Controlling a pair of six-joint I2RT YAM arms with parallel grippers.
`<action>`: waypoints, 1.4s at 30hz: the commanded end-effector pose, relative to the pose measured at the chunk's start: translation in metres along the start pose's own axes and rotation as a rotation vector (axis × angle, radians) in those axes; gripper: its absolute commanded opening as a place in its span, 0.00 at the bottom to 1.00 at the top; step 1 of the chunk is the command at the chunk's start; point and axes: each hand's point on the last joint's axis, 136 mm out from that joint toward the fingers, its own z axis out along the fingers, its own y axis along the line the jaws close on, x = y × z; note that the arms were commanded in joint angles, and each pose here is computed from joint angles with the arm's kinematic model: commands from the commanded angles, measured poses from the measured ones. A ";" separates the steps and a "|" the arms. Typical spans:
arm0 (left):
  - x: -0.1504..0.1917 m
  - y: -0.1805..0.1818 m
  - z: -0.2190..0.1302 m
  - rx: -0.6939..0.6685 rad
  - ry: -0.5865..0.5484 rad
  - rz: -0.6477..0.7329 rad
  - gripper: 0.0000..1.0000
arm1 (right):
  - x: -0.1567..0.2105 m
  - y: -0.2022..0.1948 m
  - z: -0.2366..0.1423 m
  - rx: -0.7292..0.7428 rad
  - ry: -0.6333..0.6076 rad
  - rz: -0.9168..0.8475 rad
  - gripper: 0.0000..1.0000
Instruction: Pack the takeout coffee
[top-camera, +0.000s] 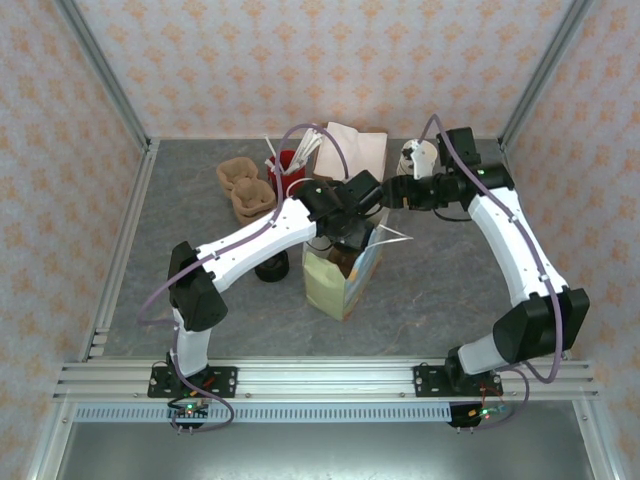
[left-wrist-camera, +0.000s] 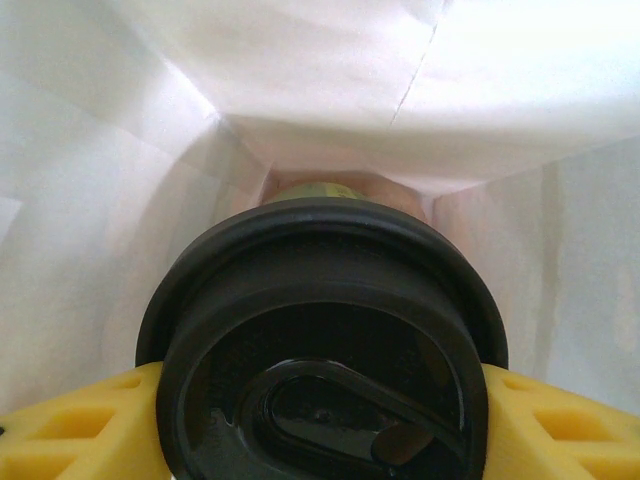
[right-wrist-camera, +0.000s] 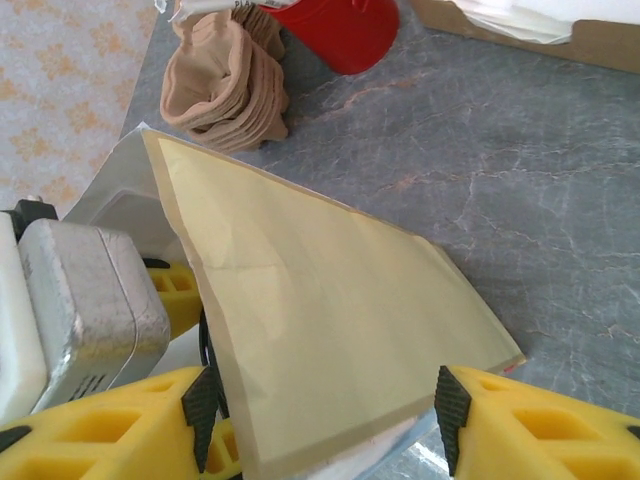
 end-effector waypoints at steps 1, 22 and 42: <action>-0.009 0.010 -0.032 0.019 -0.040 -0.026 0.62 | -0.003 0.012 -0.002 -0.047 0.017 -0.067 0.61; -0.014 0.032 -0.061 -0.011 -0.120 -0.058 0.62 | -0.031 0.063 -0.013 -0.144 -0.078 -0.346 0.00; -0.005 0.037 -0.047 -0.060 -0.196 -0.079 0.62 | -0.020 0.099 -0.016 -0.181 -0.147 -0.294 0.00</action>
